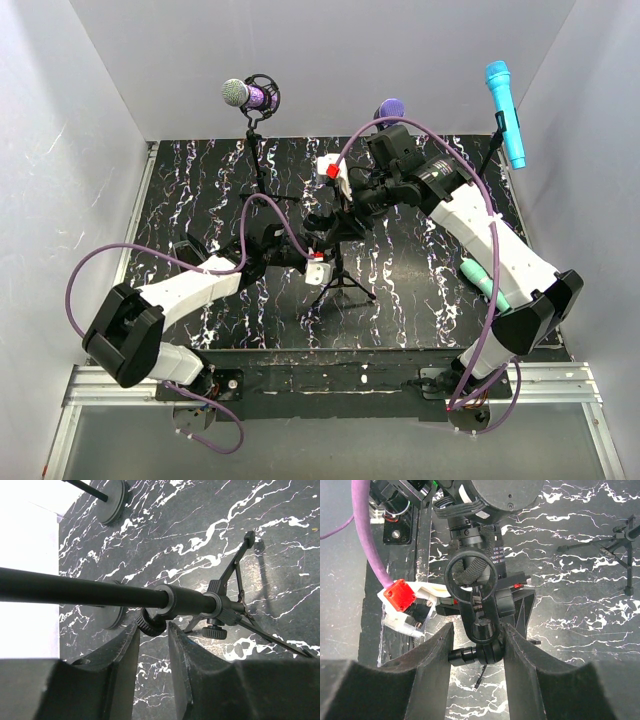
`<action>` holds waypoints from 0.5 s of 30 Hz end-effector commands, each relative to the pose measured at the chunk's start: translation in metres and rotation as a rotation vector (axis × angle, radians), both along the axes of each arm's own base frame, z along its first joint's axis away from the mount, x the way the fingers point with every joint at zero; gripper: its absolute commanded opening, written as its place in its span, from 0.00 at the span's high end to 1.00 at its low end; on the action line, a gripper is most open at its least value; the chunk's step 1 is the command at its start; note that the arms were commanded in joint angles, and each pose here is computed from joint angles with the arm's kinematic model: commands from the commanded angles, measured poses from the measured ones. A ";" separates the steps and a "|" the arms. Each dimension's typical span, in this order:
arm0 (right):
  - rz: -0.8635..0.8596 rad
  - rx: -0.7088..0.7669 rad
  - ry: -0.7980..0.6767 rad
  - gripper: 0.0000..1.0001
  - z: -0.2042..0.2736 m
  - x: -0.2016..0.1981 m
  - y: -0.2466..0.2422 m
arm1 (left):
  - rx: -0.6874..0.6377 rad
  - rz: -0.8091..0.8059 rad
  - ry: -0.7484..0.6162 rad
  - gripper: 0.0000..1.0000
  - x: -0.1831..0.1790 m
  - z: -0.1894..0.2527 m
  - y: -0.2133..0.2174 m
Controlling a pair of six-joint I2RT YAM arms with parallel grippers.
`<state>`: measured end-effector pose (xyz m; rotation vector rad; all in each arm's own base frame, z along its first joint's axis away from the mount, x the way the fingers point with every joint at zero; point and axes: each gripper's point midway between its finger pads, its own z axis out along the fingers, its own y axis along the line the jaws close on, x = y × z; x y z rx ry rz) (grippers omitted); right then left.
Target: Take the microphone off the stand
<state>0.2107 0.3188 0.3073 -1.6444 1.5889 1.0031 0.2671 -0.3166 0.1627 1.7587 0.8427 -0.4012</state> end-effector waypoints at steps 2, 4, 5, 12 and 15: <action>0.021 0.044 -0.011 0.96 0.015 0.000 0.006 | -0.035 -0.063 -0.039 0.75 -0.003 0.015 -0.010; 0.019 0.043 -0.012 0.97 0.015 0.001 0.006 | -0.037 -0.062 -0.037 0.79 -0.002 0.016 -0.011; 0.017 0.043 -0.013 0.97 0.015 0.002 0.006 | -0.036 -0.061 -0.034 0.80 -0.002 0.016 -0.011; 0.017 0.058 -0.020 0.97 0.018 0.012 0.009 | 0.012 -0.006 0.028 0.99 -0.005 0.016 0.001; 0.037 0.078 -0.033 0.97 0.024 0.016 0.015 | 0.005 0.035 0.045 1.00 -0.010 0.022 0.010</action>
